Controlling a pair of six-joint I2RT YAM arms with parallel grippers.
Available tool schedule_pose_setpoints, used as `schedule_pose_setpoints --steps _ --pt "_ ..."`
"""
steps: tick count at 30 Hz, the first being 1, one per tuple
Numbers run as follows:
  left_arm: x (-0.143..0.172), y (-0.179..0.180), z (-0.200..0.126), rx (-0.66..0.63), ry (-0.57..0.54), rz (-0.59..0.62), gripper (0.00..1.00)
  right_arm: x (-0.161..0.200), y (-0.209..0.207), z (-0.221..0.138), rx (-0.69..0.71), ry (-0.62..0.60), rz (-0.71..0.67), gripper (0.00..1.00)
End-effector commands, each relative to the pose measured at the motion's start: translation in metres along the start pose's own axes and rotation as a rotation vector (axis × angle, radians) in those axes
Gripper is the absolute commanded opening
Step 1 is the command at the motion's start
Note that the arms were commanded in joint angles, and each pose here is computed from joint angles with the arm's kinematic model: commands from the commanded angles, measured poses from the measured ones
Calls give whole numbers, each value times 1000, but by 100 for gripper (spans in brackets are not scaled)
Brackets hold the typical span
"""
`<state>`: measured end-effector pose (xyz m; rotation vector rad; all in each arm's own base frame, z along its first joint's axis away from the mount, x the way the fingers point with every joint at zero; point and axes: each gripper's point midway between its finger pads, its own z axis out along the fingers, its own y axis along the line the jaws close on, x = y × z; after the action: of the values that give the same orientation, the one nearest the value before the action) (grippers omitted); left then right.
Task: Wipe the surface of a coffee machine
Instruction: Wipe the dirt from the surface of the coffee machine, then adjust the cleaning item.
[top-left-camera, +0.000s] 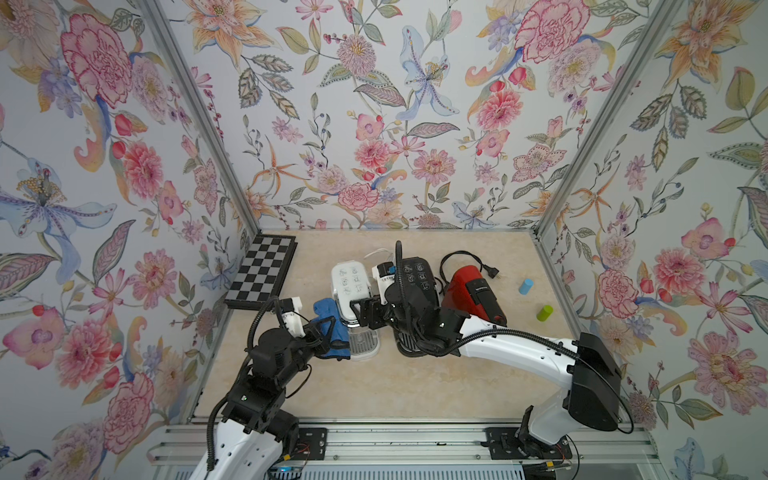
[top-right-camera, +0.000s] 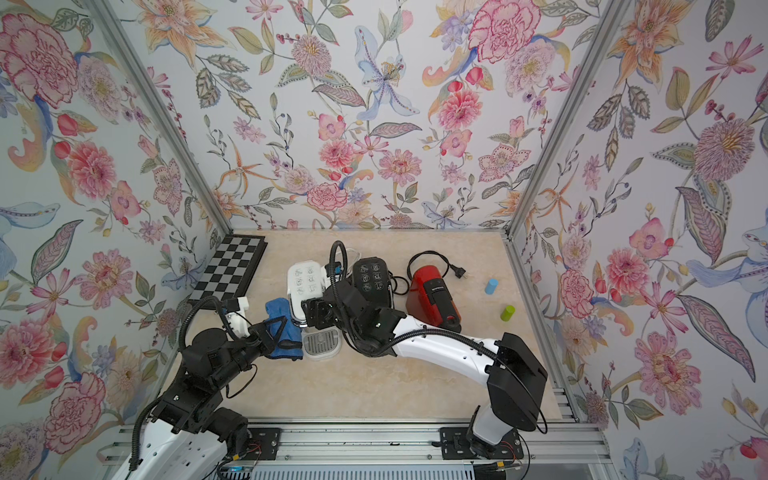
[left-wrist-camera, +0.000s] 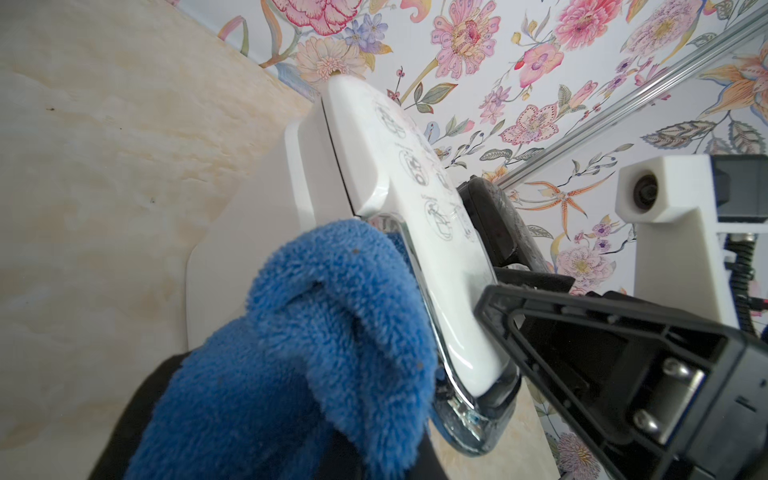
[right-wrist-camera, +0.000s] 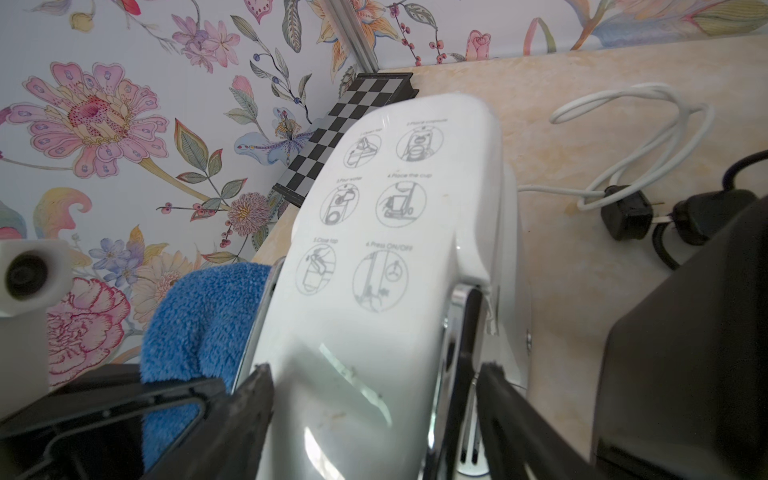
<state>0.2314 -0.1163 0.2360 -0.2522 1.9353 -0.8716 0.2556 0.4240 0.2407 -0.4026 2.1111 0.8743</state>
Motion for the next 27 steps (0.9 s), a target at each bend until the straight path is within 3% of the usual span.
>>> schedule_pose_setpoints --steps 1,8,14,23,27 --pt "-44 -25 -20 -20 -108 130 0 51 -32 -5 88 189 -66 79" --pt "-65 -53 -19 42 -124 202 0 19 -12 -37 -30 129 -56 79" --pt "-75 -110 -7 271 -94 319 0 -28 35 -79 -511 7 97 78" --pt "-98 -115 -10 192 -112 376 0 -51 54 -74 -548 -13 67 77" --pt "-101 -142 -22 322 -123 364 0 -60 62 -75 -627 -51 91 80"
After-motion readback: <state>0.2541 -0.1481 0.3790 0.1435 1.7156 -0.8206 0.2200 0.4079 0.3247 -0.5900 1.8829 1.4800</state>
